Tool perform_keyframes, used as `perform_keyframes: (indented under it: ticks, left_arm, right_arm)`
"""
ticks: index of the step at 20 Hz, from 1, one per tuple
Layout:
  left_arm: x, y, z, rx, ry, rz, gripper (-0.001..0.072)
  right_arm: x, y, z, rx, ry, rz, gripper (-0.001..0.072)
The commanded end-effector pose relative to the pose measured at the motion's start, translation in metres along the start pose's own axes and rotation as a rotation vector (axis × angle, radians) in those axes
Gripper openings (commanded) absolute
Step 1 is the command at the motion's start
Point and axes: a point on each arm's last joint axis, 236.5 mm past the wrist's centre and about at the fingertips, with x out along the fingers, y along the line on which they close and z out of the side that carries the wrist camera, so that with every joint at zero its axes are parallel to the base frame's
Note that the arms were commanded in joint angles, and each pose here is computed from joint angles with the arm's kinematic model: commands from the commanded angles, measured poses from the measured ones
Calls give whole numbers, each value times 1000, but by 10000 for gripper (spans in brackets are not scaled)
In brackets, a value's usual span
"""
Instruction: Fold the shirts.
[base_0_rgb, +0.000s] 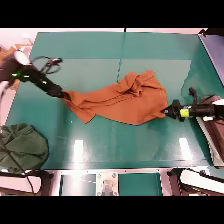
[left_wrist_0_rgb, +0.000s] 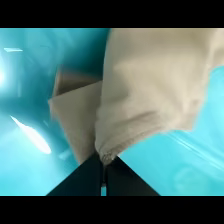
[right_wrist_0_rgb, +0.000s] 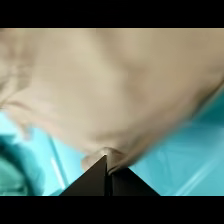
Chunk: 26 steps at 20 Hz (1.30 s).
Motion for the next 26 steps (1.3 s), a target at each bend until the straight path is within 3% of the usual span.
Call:
perform_keyframes:
  ticks: [1,3,6,9,11,14,19,21,24,26]
  left_arm:
    - [-54,-19,-53,-204,51,-64,22]
    - [-85,-62,-51,-208,-51,-209,22]
    - [-170,-158,-5,9,-430,-487,22]
    - [-317,-246,15,232,-880,-806,22]
    - [-408,-269,11,219,-1089,-970,22]
    - [-460,-247,16,27,-1212,-936,22]
    - [-417,-172,26,-250,-1141,-651,22]
    - [-421,-177,25,-232,-1150,-662,22]
    - [-454,-217,13,-50,-1239,-771,22]
    - [-467,-245,0,73,-1280,-774,22]
  right_arm:
    - [-46,77,-11,-164,-18,111,14]
    - [-93,154,-11,-298,-133,225,14]
    - [-185,270,-31,-527,-346,332,15]
    - [-286,363,-55,-689,-645,356,15]
    - [-352,406,-73,-729,-894,355,15]
    - [-398,420,-86,-684,-1091,309,15]
    - [-371,383,-73,-580,-950,240,14]
    - [-371,386,-75,-601,-948,250,14]
    - [-370,388,-78,-628,-947,249,14]
    - [-369,391,-84,-647,-955,241,14]
